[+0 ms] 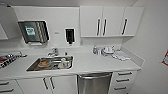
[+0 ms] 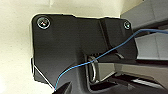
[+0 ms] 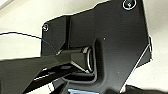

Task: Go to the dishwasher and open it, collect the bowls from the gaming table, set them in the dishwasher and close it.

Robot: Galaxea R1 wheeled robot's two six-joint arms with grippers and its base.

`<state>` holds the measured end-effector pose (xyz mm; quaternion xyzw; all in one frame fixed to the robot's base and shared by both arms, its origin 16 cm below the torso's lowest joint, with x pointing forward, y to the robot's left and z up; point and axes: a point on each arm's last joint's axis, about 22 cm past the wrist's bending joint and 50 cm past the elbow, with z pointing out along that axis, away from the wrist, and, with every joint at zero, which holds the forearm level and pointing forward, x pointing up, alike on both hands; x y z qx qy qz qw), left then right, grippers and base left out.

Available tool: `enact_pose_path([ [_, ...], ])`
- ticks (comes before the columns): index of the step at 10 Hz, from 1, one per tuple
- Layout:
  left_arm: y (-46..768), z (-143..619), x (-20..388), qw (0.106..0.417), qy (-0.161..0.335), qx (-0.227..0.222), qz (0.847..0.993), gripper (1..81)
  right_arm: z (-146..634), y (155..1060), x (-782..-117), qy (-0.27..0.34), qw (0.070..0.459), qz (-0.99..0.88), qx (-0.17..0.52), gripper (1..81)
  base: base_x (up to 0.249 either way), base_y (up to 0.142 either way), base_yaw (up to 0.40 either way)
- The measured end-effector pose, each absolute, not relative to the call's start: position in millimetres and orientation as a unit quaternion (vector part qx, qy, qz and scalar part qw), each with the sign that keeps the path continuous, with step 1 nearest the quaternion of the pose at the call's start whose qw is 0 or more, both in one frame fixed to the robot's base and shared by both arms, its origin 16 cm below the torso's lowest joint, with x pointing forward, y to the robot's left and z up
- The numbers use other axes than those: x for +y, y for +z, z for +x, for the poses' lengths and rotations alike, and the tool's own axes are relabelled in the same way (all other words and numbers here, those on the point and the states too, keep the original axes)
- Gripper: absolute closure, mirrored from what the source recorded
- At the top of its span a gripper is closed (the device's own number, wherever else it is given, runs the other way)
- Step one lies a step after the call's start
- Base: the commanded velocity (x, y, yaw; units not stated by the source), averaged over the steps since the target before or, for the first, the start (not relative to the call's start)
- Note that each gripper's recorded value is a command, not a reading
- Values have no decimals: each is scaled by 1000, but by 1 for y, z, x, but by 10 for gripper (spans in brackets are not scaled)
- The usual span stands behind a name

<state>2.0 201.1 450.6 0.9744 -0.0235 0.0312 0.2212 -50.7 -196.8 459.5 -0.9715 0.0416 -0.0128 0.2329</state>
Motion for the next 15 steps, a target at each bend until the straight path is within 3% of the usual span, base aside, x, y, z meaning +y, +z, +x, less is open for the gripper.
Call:
enact_pose_path([
  [6, 450, 3, 205, 219, 31, -23, 975, 10, -49, 460, -194, -14, 235, -971, 42, 10, 94, 70, 0],
  [15, 450, 3, 206, 218, 31, -24, 975, 10, -50, 460, -195, -13, 234, -971, 42, 10, 104, 14, 0],
])
